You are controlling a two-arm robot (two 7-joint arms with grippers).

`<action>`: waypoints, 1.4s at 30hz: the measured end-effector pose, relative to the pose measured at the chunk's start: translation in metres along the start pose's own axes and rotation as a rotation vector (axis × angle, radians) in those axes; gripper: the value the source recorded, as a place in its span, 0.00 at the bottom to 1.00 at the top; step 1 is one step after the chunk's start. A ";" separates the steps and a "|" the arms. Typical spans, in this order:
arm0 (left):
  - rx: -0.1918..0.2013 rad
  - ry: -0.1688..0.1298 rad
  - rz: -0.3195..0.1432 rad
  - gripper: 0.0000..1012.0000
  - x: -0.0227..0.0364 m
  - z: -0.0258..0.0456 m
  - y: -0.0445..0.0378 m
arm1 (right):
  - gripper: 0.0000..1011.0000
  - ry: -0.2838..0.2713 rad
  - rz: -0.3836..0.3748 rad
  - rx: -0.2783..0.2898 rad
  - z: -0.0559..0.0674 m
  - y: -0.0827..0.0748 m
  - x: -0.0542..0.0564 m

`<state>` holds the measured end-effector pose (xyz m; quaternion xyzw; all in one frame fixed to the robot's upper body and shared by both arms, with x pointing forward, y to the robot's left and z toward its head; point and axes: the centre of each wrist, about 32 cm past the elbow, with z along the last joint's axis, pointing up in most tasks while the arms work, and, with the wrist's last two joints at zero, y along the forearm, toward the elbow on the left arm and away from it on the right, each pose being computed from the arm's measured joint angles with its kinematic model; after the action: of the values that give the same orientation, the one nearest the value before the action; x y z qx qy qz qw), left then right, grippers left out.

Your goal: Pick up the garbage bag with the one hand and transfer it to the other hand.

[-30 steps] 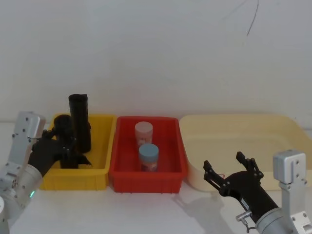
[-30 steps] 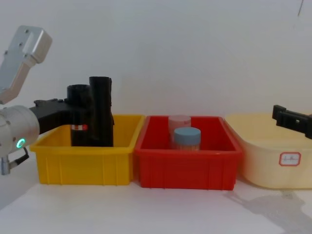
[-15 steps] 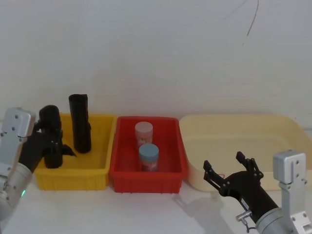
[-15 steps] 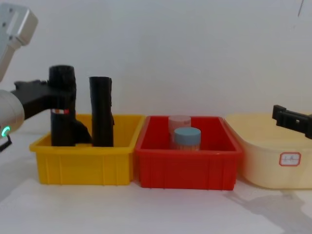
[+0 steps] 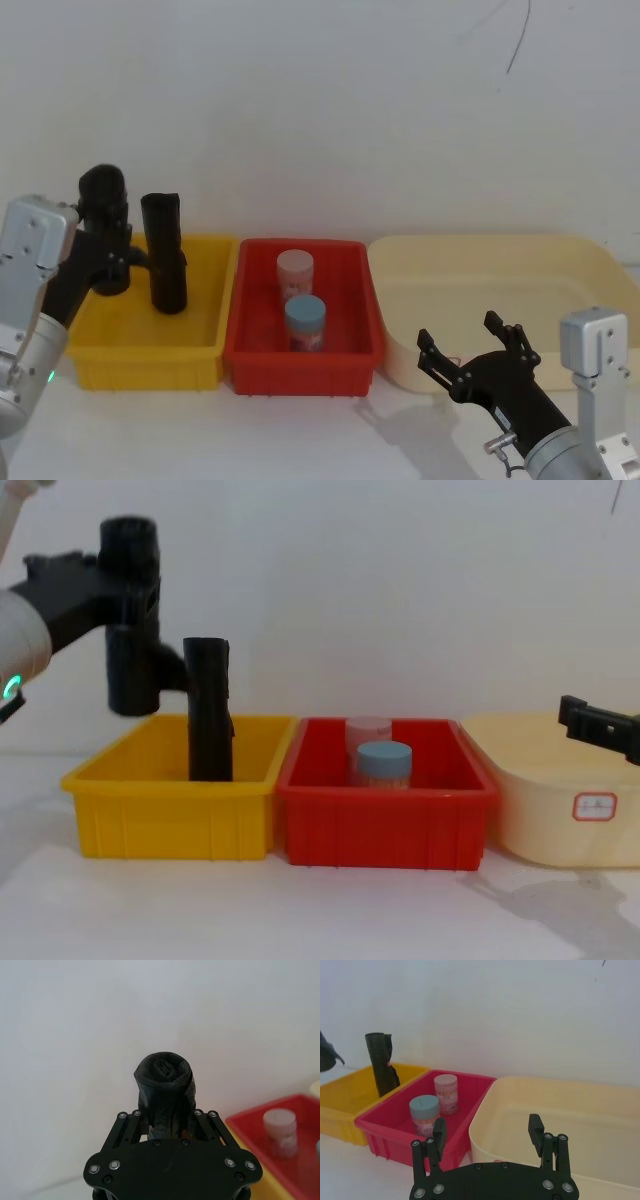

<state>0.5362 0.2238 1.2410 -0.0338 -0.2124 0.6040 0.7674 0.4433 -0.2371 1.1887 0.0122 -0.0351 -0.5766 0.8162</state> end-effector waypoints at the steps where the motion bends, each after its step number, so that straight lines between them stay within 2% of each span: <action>1: -0.013 -0.002 -0.004 0.37 -0.0009 0.0020 0.0000 | 0.99 0.000 0.000 0.000 0.000 0.000 0.000; 5: -0.059 -0.003 -0.024 0.37 -0.0038 0.0091 -0.0006 | 0.99 0.000 0.000 0.000 0.000 0.000 0.000; 7: -0.096 0.001 -0.049 0.37 -0.0068 0.0151 -0.0018 | 0.99 0.000 0.000 0.000 0.000 0.000 0.000; 10: -0.119 0.007 -0.069 0.37 -0.0087 0.0190 -0.0032 | 0.99 0.000 0.000 0.000 0.000 0.000 0.000; 17: -0.177 0.038 -0.144 0.37 -0.0147 0.0292 -0.0093 | 0.99 0.000 0.000 0.000 0.000 0.000 0.000; 20: -0.202 0.060 -0.191 0.37 -0.0181 0.0340 -0.0135 | 0.99 0.000 0.000 0.000 0.000 0.000 0.000; 24: -0.215 0.080 -0.230 0.37 -0.0209 0.0366 -0.0167 | 0.99 0.000 0.000 0.000 0.000 0.000 0.000; 30: -0.235 0.126 -0.308 0.37 -0.0268 0.0404 -0.0241 | 0.99 0.000 0.000 0.000 0.000 0.000 0.000; 33: -0.242 0.162 -0.359 0.37 -0.0305 0.0421 -0.0286 | 0.99 0.000 0.000 0.000 0.000 0.000 0.000; 34: -0.242 0.162 -0.359 0.37 -0.0305 0.0421 -0.0286 | 0.99 0.000 0.000 0.000 0.000 0.000 0.000; 42: -0.244 0.244 -0.473 0.37 -0.0385 0.0439 -0.0388 | 0.99 0.000 0.000 0.000 0.000 0.000 0.000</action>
<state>0.5485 0.1682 1.2818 -0.1476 -0.1914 0.3696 0.8972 0.4433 -0.2371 1.1887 0.0122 -0.0351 -0.5766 0.8162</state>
